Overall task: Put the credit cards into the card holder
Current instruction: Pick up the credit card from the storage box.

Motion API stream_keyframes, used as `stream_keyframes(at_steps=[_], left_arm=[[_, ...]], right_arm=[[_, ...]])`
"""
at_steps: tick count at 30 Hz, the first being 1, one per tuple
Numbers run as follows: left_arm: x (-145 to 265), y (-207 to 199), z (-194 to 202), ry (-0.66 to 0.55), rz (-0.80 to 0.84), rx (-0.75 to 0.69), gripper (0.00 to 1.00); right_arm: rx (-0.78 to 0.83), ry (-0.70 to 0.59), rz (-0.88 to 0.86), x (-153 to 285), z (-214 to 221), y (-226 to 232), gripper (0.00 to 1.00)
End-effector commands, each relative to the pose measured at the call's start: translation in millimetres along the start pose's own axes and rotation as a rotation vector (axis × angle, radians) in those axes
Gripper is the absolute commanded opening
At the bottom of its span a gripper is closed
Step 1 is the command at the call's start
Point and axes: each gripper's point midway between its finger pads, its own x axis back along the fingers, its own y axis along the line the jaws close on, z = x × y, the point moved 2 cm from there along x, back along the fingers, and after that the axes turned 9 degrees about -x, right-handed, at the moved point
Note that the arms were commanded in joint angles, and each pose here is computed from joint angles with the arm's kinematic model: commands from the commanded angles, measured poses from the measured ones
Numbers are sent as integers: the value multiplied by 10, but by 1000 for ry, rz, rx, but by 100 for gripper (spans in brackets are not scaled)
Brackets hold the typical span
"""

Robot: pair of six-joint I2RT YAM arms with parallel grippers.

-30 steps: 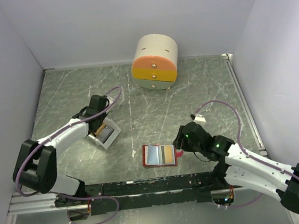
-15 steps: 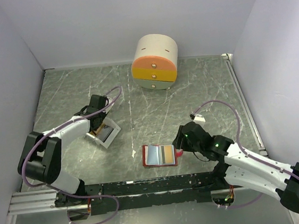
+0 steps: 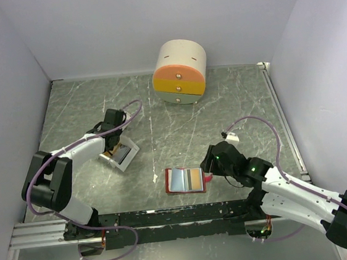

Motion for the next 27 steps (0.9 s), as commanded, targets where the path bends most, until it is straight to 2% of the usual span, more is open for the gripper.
stream_keyframes(at_steps=[1,6,20,24,27], left_arm=[[54,246,-93,-24,-93,23,27],[62,252,-86,-23,-95,22,21],[172,297,-144,-26,-61,57,14],[237,319,-172,-31,-39,68,7],[281,315,-193,-32,-12,79,7]], right_arm=[[-14,-35,-18,25,-81,59,53],[-14,-31,-15,24,-72,53,53],[-15,-30,-20,35,-78,68,53],[-18,-25,-26,35,-77,91,53],[-19,-23,-28,39,-77,101,53]])
